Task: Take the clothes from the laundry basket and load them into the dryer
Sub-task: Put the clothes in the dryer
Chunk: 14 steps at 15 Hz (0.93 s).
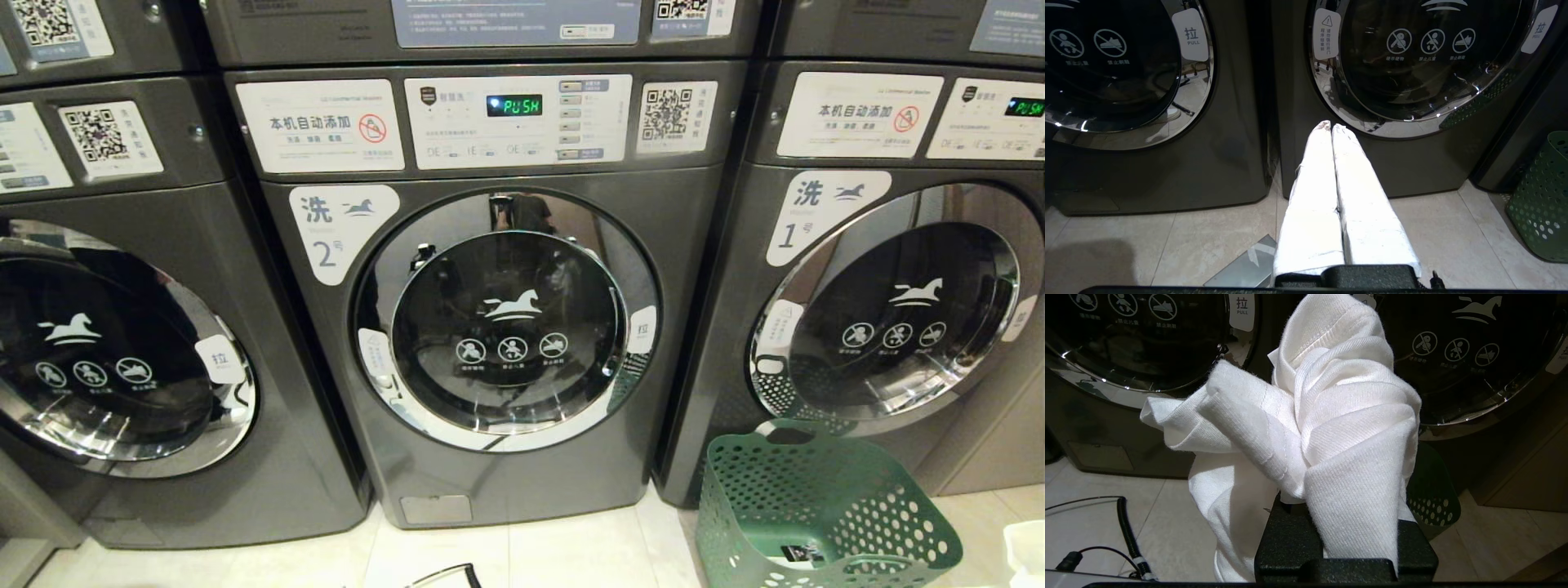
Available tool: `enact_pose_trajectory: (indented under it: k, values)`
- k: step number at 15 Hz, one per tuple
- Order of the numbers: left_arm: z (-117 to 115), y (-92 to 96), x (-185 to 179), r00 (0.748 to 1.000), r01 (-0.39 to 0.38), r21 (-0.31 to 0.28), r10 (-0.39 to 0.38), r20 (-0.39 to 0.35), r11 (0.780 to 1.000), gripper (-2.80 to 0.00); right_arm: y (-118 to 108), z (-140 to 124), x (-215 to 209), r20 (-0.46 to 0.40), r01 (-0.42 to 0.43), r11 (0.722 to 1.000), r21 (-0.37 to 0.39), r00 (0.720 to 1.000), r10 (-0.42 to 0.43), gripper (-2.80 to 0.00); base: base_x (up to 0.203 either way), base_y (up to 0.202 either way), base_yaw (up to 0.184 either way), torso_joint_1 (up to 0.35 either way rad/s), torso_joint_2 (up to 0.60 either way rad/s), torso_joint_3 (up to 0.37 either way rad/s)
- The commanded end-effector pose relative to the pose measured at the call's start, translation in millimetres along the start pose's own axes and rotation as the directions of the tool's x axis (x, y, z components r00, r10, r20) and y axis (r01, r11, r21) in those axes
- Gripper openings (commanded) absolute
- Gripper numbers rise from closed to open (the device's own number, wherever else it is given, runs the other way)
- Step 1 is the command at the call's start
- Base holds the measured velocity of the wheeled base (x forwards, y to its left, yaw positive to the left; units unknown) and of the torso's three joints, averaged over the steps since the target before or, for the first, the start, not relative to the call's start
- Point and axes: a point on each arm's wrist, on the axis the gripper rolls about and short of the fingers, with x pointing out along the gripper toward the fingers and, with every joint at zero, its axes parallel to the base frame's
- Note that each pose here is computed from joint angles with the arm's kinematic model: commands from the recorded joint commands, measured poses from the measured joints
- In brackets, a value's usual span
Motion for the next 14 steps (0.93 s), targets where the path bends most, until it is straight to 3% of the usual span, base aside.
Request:
enact_pose_trajectory:
  k: [1,10,14]
  values:
    - [-0.1,0.0,0.0,1.000,0.000,0.000,0.000,0.000,1.000,-2.80,0.0,0.0,0.1,-0.001,-0.001,1.000,-0.003,1.000,0.001,-2.80,0.199,0.000,-0.001,0.002,0.00,0.002]
    - [-0.4,0.0,0.1,1.000,0.001,0.000,-0.001,-0.001,1.000,-2.80,0.1,0.1,0.1,0.001,-0.003,1.000,-0.004,1.000,0.003,-2.80,0.177,0.000,0.003,0.003,0.00,0.001]
    - [-0.4,0.0,0.1,1.000,0.001,0.000,-0.001,-0.001,1.000,-2.80,0.0,0.0,0.1,-0.001,-0.002,1.000,-0.004,1.000,0.002,-2.80,0.023,0.000,0.001,0.002,0.00,0.001]
